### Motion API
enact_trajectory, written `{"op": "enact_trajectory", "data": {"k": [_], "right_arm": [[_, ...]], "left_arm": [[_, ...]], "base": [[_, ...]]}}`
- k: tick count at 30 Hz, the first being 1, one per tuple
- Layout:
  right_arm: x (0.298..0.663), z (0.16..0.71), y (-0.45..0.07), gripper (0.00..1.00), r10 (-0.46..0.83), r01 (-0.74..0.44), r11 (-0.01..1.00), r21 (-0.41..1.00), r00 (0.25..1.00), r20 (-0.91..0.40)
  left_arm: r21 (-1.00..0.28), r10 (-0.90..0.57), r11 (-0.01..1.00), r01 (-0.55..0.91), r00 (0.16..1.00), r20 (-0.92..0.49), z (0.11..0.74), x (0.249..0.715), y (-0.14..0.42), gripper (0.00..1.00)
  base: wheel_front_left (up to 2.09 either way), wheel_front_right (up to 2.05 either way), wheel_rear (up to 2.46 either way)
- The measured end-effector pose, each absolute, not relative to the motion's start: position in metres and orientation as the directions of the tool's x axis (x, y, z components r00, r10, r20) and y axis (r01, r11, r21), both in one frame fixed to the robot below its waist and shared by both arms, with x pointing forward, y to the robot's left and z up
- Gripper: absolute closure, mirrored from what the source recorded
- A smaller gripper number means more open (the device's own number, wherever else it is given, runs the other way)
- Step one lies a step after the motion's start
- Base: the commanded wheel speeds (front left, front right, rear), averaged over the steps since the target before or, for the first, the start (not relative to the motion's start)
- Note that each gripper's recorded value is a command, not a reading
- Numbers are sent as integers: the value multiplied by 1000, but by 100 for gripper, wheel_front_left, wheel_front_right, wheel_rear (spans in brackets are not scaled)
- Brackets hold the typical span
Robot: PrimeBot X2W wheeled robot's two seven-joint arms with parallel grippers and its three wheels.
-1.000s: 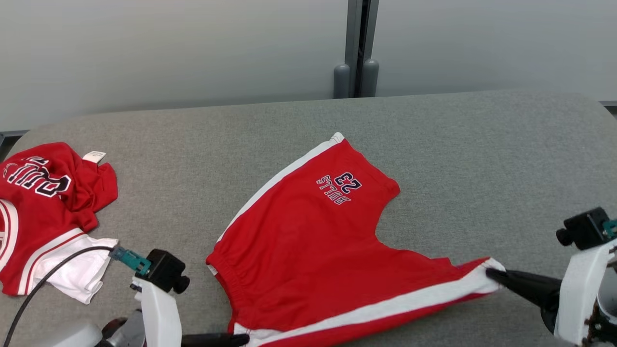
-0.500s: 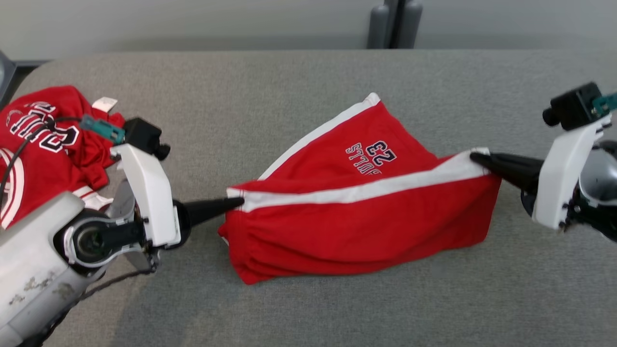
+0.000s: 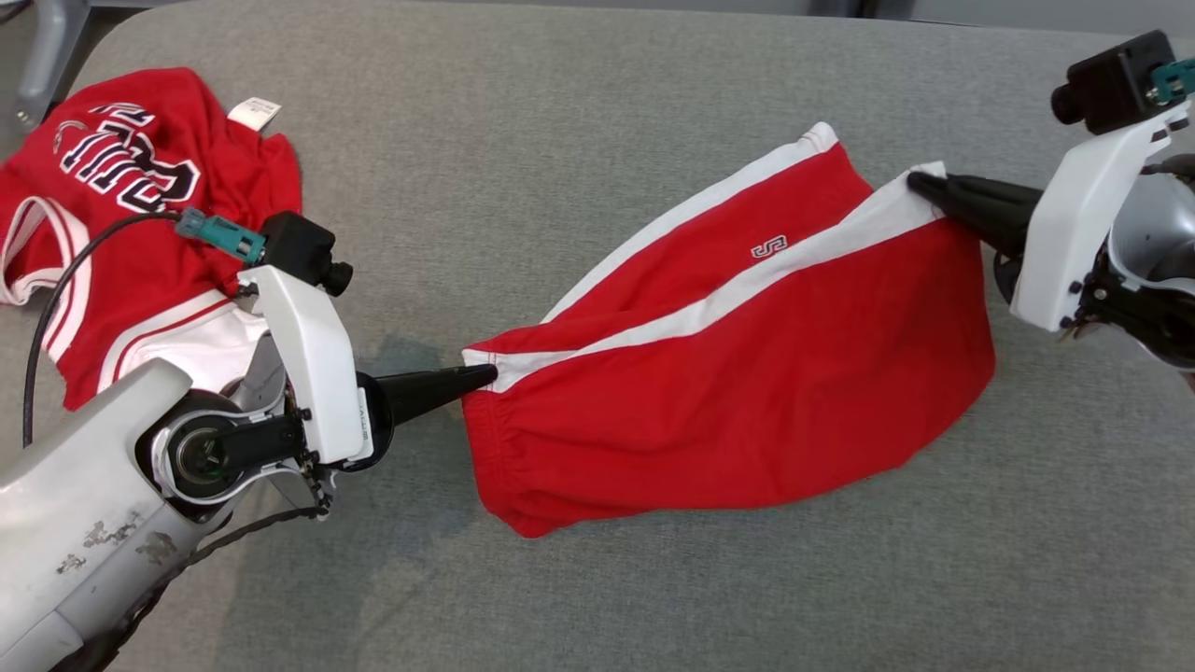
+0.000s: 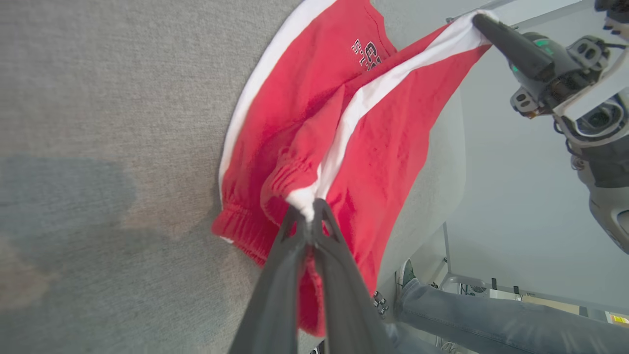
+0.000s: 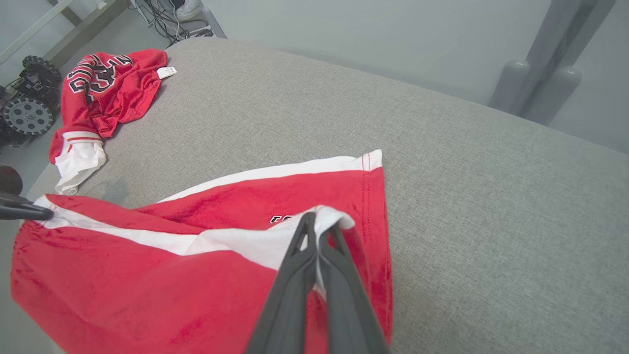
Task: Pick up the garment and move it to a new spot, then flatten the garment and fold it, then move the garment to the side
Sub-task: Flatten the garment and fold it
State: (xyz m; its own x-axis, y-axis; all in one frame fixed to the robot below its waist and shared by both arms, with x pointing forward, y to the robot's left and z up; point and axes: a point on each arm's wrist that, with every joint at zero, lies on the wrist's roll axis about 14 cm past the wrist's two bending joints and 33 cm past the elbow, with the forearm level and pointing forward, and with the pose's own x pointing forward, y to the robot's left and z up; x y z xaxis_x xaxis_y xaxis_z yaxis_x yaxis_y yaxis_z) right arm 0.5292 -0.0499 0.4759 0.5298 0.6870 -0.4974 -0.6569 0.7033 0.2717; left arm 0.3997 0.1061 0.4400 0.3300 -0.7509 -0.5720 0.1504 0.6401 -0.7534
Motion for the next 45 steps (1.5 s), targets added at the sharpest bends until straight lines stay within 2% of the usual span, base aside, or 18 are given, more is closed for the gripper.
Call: {"op": "enact_trajectory", "data": {"k": [13,19,40,41,42,43,45], "right_arm": [[573,459,-43,100,658,-637,732,240,572,-489],[586,452,-32,100,667,-640,730,241,588,-458],[597,415,-9,98,684,-656,710,255,558,-469],[597,416,-8,71,685,-657,710,256,558,-469],[596,417,-8,32,687,-657,709,258,557,-467],[595,418,-7,0,689,-656,708,263,558,-463],[594,422,-7,0,690,-655,708,265,560,-459]], "left_arm": [[-755,-725,651,79,359,-587,421,389,120,100],[-754,-707,653,65,409,-577,421,400,127,100],[-745,-689,665,50,424,-587,409,408,131,100],[-743,-688,667,52,425,-588,409,408,131,64],[-740,-687,671,57,426,-589,409,409,131,14],[-737,-686,673,61,426,-590,409,409,131,0],[-735,-685,675,68,428,-589,411,409,131,0]], "base": [[0,0,0],[0,0,0],[0,0,0],[0,0,0],[0,0,0],[0,0,0],[0,0,0]]}}
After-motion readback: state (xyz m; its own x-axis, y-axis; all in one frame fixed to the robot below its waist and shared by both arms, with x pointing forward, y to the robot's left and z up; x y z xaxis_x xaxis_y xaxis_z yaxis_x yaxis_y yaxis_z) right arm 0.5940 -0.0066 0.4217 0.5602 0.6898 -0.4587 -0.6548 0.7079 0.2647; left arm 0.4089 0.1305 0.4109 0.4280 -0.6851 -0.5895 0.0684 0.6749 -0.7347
